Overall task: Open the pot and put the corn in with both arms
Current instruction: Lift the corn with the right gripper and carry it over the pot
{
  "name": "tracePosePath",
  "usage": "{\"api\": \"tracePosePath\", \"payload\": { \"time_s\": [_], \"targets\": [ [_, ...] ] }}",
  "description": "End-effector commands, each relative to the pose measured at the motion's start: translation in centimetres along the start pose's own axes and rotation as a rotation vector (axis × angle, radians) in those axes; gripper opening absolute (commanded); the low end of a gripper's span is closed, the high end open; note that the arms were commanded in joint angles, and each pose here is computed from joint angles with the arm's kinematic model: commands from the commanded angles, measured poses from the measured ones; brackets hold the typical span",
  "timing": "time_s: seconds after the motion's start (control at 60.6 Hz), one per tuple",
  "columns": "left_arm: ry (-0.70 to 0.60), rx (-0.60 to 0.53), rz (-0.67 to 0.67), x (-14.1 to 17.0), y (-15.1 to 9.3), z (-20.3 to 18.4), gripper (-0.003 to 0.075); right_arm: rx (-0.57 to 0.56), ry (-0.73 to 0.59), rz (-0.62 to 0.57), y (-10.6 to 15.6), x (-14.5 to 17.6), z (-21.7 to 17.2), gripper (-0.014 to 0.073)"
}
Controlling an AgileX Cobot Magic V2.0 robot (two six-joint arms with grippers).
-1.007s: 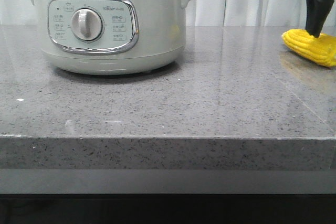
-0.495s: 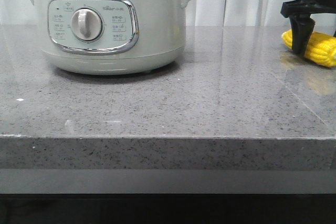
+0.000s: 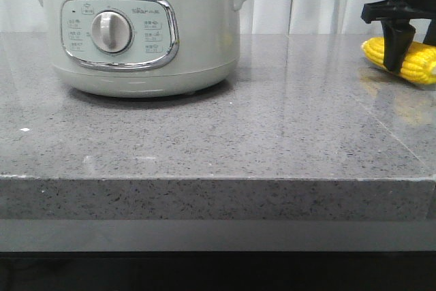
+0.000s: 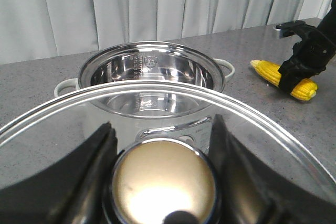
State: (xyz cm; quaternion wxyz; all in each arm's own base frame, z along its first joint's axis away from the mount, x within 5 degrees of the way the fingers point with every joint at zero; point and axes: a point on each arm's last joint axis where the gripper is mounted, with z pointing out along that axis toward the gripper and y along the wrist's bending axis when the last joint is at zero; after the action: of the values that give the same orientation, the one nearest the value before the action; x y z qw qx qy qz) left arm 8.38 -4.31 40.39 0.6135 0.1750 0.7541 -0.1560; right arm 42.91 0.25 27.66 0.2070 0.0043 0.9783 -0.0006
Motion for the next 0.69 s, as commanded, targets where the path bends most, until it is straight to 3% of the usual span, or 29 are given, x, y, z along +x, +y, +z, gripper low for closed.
{"api": "tracePosePath", "payload": {
  "time_s": [0.0,0.363,0.677],
  "targets": [
    [-0.193,0.002,-0.007,-2.5,-0.1,-0.9,0.0165,-0.03,-0.154,-0.003,0.0,-0.8,-5.8,0.0291],
    [-0.193,0.002,-0.007,-2.5,-0.1,-0.9,0.0165,-0.275,-0.335,-0.105,2.6,1.9,-14.1,0.0291],
    [-0.193,0.002,-0.007,-2.5,-0.1,-0.9,0.0165,-0.332,-0.492,-0.181,5.1,6.4,-20.0,0.0291]
  ]
}}
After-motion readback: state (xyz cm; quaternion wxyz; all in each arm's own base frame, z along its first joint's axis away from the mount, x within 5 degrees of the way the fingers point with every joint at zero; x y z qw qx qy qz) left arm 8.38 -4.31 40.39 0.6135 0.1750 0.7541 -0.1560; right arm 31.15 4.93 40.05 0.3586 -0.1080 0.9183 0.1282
